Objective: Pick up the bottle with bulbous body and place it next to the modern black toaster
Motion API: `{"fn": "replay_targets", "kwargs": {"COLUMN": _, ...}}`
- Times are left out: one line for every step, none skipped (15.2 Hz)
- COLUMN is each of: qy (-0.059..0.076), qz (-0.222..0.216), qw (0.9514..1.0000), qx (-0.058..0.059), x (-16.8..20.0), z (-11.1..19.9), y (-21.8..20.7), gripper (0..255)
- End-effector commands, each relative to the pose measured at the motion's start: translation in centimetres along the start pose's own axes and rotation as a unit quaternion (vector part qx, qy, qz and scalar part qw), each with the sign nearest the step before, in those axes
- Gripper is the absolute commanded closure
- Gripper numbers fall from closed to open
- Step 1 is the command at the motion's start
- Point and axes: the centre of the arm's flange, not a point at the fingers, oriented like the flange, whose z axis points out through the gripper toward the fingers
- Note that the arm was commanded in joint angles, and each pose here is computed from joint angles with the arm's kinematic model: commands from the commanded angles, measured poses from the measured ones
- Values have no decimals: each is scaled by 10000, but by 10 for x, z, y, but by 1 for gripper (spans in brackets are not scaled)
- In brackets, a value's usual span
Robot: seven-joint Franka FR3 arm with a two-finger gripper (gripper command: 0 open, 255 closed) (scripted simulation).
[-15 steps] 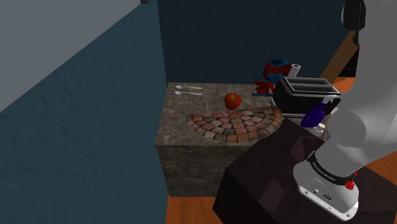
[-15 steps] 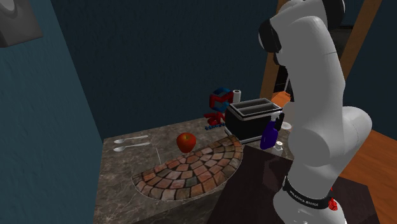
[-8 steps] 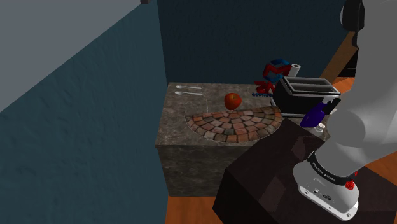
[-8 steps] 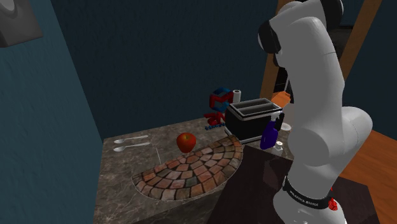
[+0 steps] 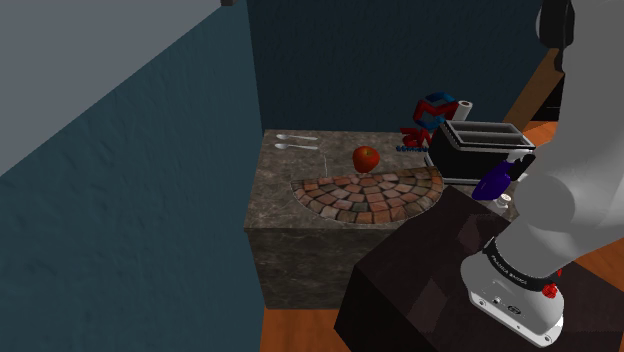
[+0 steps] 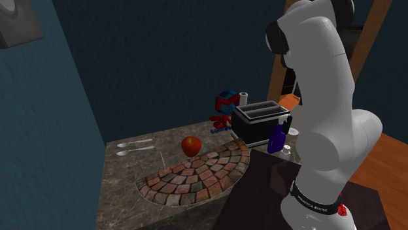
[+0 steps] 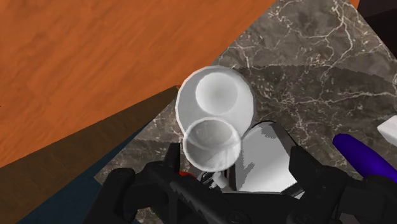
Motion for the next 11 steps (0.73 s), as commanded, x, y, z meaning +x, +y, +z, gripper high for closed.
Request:
{"fn": "replay_targets", "kwargs": {"qy": 0, "qz": 0, "qw": 10000, "qx": 0, "x": 0, "z": -21, "y": 0, "gripper": 0}}
{"fn": "replay_targets", "kwargs": {"qy": 0, "qz": 0, "qw": 10000, "qx": 0, "x": 0, "z": -34, "y": 0, "gripper": 0}}
{"fn": "replay_targets", "kwargs": {"qy": 0, "qz": 0, "qw": 10000, "qx": 0, "x": 0, "z": -44, "y": 0, "gripper": 0}}
{"fn": "replay_targets", "kwargs": {"qy": 0, "qz": 0, "qw": 10000, "qx": 0, "x": 0, "z": -44, "y": 0, "gripper": 0}}
{"fn": "replay_targets", "kwargs": {"qy": 0, "qz": 0, "qw": 10000, "qx": 0, "x": 0, "z": -44, "y": 0, "gripper": 0}}
{"fn": "replay_targets", "kwargs": {"qy": 0, "qz": 0, "qw": 10000, "qx": 0, "x": 0, "z": -44, "y": 0, "gripper": 0}}
{"fn": "replay_targets", "kwargs": {"qy": 0, "qz": 0, "qw": 10000, "qx": 0, "x": 0, "z": -44, "y": 0, "gripper": 0}}
{"fn": "replay_targets", "kwargs": {"qy": 0, "qz": 0, "qw": 10000, "qx": 0, "x": 0, "z": -44, "y": 0, "gripper": 0}}
{"fn": "replay_targets", "kwargs": {"qy": 0, "qz": 0, "qw": 10000, "qx": 0, "x": 0, "z": -44, "y": 0, "gripper": 0}}
{"fn": "replay_targets", "kwargs": {"qy": 0, "qz": 0, "qw": 10000, "qx": 0, "x": 0, "z": -44, "y": 0, "gripper": 0}}
{"fn": "replay_targets", "kwargs": {"qy": 0, "qz": 0, "qw": 10000, "qx": 0, "x": 0, "z": -44, "y": 0, "gripper": 0}}
